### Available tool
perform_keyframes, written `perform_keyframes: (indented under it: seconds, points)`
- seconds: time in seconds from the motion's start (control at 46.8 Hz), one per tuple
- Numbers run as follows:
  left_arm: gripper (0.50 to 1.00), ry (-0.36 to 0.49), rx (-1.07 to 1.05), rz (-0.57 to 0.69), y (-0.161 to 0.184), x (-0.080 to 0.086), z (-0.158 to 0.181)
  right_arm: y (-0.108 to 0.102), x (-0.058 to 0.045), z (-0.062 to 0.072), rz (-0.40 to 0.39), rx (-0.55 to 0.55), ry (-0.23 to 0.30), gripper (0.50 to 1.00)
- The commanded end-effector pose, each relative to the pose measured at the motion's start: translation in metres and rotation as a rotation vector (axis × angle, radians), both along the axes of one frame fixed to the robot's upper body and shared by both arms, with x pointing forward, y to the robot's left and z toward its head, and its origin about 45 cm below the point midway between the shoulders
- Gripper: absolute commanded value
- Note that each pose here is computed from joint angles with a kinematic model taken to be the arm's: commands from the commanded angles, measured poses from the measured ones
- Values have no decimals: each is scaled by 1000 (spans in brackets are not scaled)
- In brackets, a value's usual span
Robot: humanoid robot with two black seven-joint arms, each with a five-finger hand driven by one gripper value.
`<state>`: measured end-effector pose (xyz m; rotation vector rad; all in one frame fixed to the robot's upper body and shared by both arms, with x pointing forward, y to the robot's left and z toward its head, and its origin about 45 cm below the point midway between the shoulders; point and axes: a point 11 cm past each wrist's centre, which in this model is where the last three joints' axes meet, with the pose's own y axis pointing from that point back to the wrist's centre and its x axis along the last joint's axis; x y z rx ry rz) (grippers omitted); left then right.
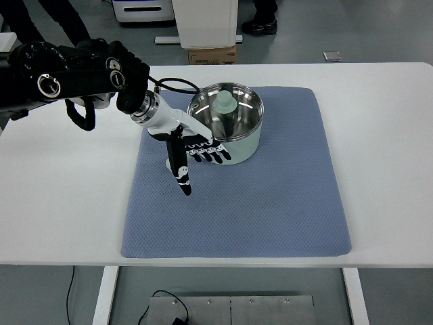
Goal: Rotate green pot handle
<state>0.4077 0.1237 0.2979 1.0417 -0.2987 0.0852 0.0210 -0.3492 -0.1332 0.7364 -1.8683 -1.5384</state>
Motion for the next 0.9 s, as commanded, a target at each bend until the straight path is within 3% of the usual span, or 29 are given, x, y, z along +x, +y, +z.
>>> perform_keyframes:
  seconds: [0.0, 0.406, 0.876]
  points:
    - [1000, -13, 15, -8, 3, 1, 1, 0, 0, 0, 0, 0, 0, 1000]
    - [1000, -38, 53, 31, 32, 9, 0, 0, 0, 0, 0, 0, 0, 1000]
    - [1000, -132, 81, 129, 69, 39, 18, 0, 0, 0, 0, 0, 0, 1000]
